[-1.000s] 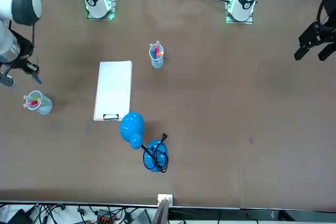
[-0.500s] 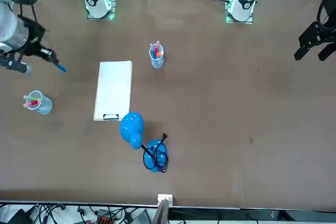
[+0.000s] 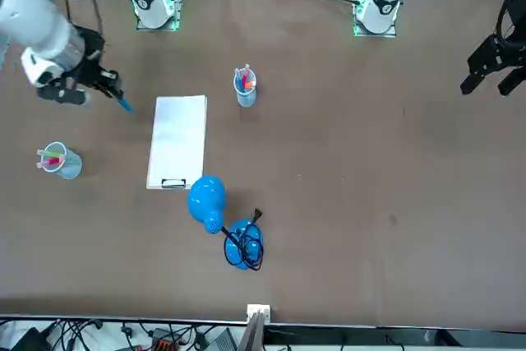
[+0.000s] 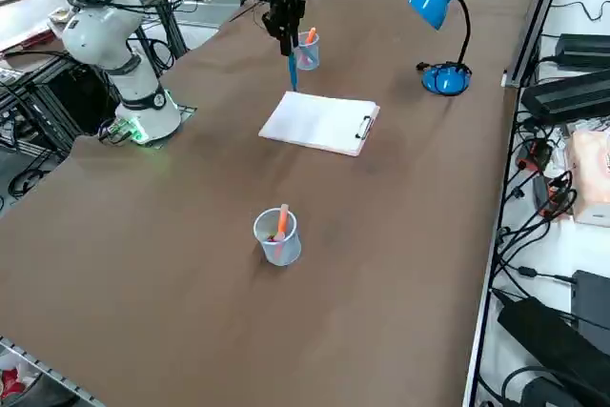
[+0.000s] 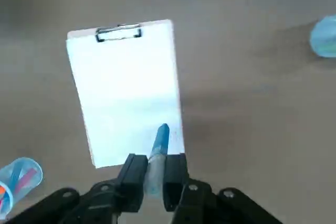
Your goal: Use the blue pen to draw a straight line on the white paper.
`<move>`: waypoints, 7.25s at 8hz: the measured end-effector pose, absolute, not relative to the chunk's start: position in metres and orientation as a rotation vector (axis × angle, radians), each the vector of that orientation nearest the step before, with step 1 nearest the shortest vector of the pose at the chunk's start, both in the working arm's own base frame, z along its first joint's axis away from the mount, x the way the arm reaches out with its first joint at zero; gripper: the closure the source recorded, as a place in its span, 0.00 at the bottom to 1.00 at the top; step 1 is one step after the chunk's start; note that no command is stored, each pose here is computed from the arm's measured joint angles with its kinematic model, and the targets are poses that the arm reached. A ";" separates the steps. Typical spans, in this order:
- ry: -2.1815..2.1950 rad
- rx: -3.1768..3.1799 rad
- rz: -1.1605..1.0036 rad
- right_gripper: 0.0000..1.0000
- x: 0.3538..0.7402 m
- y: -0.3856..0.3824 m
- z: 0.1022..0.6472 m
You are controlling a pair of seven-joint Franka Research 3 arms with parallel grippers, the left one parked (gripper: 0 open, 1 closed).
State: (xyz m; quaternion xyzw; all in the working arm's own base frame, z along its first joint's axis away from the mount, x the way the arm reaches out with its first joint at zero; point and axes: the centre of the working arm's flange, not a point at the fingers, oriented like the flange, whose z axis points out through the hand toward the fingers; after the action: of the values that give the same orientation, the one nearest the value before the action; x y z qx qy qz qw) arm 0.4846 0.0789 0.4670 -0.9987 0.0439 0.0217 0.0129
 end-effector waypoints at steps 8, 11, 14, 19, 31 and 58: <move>0.004 -3.141 0.151 0.84 0.481 0.122 0.374; 0.007 -3.150 0.207 0.84 0.481 0.121 0.357; 0.006 -3.172 0.252 0.84 0.480 0.119 0.341; 0.014 -3.268 0.256 0.84 0.484 0.116 0.320; 0.092 -3.284 0.136 0.84 0.496 0.144 0.303; 0.388 -3.362 0.169 0.84 0.506 0.289 0.393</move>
State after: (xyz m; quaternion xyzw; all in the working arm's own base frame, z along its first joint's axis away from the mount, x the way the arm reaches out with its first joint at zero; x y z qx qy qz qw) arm 0.5059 0.2888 0.3926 -0.9846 0.1136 0.0495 -0.1233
